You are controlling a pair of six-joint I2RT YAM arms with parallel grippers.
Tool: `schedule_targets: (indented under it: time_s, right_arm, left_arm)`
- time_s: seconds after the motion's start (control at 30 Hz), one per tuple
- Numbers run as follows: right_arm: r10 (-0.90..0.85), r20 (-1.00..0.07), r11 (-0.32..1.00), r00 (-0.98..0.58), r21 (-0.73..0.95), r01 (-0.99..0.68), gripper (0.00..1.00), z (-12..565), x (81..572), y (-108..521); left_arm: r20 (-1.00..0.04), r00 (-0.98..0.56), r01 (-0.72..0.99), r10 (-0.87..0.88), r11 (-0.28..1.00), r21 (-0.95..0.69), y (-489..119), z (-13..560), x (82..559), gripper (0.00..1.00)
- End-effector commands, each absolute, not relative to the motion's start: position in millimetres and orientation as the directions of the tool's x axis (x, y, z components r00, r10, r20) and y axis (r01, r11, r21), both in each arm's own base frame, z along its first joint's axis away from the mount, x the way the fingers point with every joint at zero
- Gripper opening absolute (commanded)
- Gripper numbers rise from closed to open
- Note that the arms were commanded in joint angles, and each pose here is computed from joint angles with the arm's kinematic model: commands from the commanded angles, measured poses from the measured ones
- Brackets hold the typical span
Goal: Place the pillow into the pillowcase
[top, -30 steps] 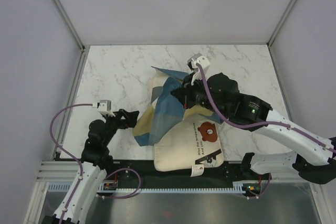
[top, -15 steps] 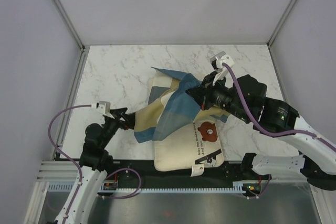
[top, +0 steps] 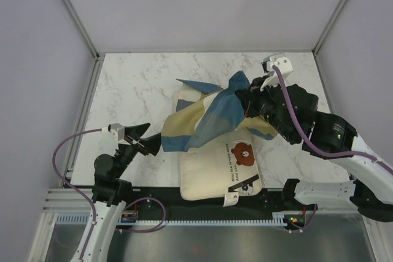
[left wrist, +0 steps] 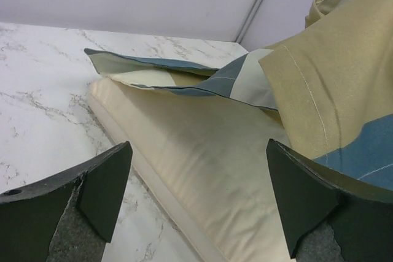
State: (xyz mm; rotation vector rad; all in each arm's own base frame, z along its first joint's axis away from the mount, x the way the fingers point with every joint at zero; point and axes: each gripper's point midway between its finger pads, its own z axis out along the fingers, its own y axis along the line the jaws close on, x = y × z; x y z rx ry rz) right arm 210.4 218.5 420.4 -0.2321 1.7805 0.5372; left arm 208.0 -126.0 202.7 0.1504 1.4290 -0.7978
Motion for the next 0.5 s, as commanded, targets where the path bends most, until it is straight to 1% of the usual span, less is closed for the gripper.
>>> schedule_targets:
  time_s: [0.0, 0.07, 0.13, 0.2, 0.23, 0.27, 0.3, 0.37, 0.43, 0.47]
  right_arm:
    - [0.124, -0.963, 0.905, -0.238, 0.208, -0.372, 0.00, 433, 219, 208]
    - [0.104, -0.965, 0.911, -0.241, 0.189, -0.365, 0.00, 430, 223, 212]
    - [0.103, -0.965, 0.917, -0.242, 0.186, -0.352, 0.00, 429, 228, 213]
    - [0.101, -0.965, 0.919, -0.242, 0.184, -0.350, 0.00, 431, 234, 216]
    - [0.101, -0.964, 0.917, -0.245, 0.186, -0.352, 0.00, 432, 236, 217]
    - [0.098, -0.963, 0.918, -0.249, 0.185, -0.351, 0.00, 432, 240, 219]
    - [0.105, -0.964, 0.916, -0.243, 0.189, -0.354, 0.00, 437, 241, 220]
    - [0.094, -0.964, 0.918, -0.249, 0.181, -0.353, 0.00, 437, 250, 223]
    - [0.096, -0.966, 0.924, -0.241, 0.177, -0.338, 0.00, 442, 258, 220]
    - [0.084, -0.963, 0.922, -0.257, 0.173, -0.346, 0.00, 438, 262, 224]
  left_arm:
    - [-0.877, 0.041, 0.632, -0.479, 0.692, -0.349, -126, 244, 194, 0.99]
    - [-0.859, 0.096, 0.658, -0.504, 0.679, -0.325, -126, 265, 188, 1.00]
    - [-0.822, 0.194, 0.672, -0.536, 0.683, -0.287, -120, 292, 183, 1.00]
    - [-0.793, 0.238, 0.645, -0.562, 0.701, -0.303, -111, 303, 187, 1.00]
    - [-0.778, 0.288, 0.664, -0.558, 0.702, -0.258, -111, 317, 181, 1.00]
    - [-0.783, 0.317, 0.667, -0.535, 0.713, -0.217, -112, 321, 179, 1.00]
    - [-0.812, 0.276, 0.671, -0.515, 0.708, -0.221, -118, 314, 187, 1.00]
    - [-0.832, 0.290, 0.673, -0.473, 0.719, -0.174, -121, 322, 188, 1.00]
    - [-0.837, 0.309, 0.606, -0.451, 0.772, -0.191, -109, 331, 198, 1.00]
    - [-0.855, 0.308, 0.547, -0.418, 0.813, -0.201, -100, 325, 207, 1.00]
